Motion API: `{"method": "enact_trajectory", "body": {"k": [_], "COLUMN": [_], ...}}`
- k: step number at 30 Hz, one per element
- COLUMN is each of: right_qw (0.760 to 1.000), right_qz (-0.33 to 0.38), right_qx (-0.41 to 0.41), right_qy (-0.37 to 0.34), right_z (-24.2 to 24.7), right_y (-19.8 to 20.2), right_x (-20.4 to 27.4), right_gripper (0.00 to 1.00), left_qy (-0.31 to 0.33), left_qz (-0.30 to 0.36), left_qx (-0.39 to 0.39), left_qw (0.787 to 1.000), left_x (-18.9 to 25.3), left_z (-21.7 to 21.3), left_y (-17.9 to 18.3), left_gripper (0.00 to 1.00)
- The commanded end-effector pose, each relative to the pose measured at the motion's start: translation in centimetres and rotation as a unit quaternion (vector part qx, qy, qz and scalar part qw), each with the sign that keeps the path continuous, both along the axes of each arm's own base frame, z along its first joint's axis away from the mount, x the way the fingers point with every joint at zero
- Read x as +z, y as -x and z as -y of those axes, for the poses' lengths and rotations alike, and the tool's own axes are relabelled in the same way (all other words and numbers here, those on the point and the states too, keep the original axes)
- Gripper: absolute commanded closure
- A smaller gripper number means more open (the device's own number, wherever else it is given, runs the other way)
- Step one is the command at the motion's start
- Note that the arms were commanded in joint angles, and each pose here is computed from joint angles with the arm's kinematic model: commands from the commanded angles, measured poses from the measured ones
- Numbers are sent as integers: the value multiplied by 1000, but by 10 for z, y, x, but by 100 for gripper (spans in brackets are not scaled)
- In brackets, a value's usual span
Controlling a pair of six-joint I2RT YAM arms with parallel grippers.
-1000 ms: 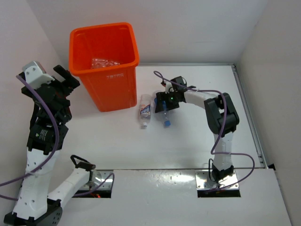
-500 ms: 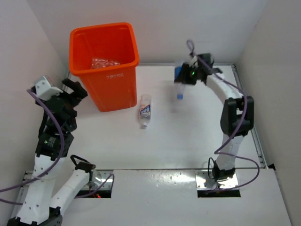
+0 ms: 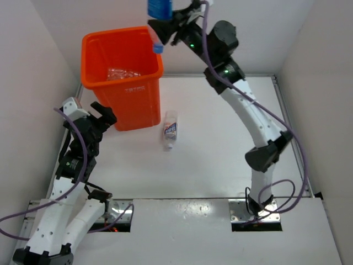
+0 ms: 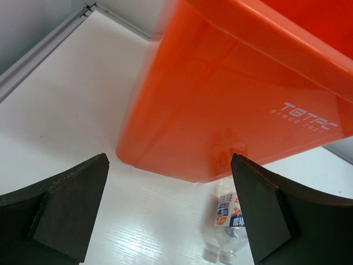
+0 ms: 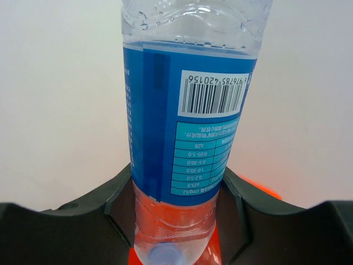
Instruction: Put the plastic bottles in the bin
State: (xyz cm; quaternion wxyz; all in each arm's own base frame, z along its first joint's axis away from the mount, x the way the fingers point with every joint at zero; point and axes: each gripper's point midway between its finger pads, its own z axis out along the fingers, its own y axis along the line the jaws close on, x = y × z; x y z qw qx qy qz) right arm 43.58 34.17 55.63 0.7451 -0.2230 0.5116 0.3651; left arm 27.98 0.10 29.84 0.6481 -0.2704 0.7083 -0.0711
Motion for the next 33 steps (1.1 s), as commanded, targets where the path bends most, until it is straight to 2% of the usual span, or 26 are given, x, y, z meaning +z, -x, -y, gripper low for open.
{"method": "enact_trajectory", "body": {"k": [1, 2, 3, 4, 7, 11, 13, 14, 16, 17, 20, 21, 22, 24, 25, 26, 28, 29, 33], "right_qw": [999, 999, 999, 1000, 999, 993, 994, 992, 988, 977, 962, 950, 943, 913, 900, 885, 859, 836, 804], "right_qz": [27, 35, 26, 26, 35, 77, 53, 40, -44, -96, -171, -230, -265, -362, -412, -446, -498, -535, -579], "right_qx": [-32, -31, -23, -18, -27, -70, -80, -107, -135, -184, -207, -209, -201, -187, -129, -105, -75, -68, -65], "right_qy": [-8, -19, -9, -1, 6, -49, -47, -55, -52, -51, -51, -30, -19, 28, 60, 82, 94, 98, 117], "right_z": [-35, -43, -66, -77, -89, -34, -15, 18, 42, 76, 103, 107, 105, 103, 84, 81, 81, 83, 83], "right_y": [-34, -32, -37, -34, -28, -18, -24, -22, -34, -33, -17, -7, -1, 12, 21, 26, 33, 41, 50], "right_x": [-13, -6, -29, -36, -37, 30, 27, 40, 0, -31, -91, -138, -162, -237, -275, -304, -346, -380, -430], "right_gripper": [77, 68, 54, 20, 0, 0, 0, 0, 0, 0, 0, 0, 0, 0, 0, 0, 0, 0, 0], "left_qy": [8, 7, 15, 14, 18, 6, 6, 0, -1, 0, 0, 0, -5, -4, -10, -10, -11, -11, -13], "left_qz": [42, 37, 45, 41, 39, 31, 31, 25, 21, 25, 25, 21, 20, 20, 9, 9, 5, 4, -1], "left_qx": [-10, -10, -9, -9, -14, -15, -16, -16, -16, -16, -16, -21, -21, -26, -22, -22, -22, -22, -18], "left_qw": [999, 999, 999, 999, 999, 999, 999, 1000, 1000, 1000, 1000, 1000, 1000, 999, 1000, 1000, 1000, 1000, 1000], "left_x": [30, 25, 28, 24, 21, 18, 18, 16, 13, 17, 17, 13, 13, 13, 6, 6, 4, 4, -1], "left_z": [2, 2, 2, 2, 3, 2, 2, 2, 3, 3, 3, 4, 4, 6, 3, 3, 3, 2, 0], "left_y": [2, 1, 4, 6, 8, 9, 9, 7, 6, 6, 6, 5, 5, 5, 6, 6, 6, 9, 12], "left_gripper": [0, 0, 0, 0, 0, 0, 0, 0, 0, 0, 0, 0, 0, 0, 0, 0, 0, 0, 0]}}
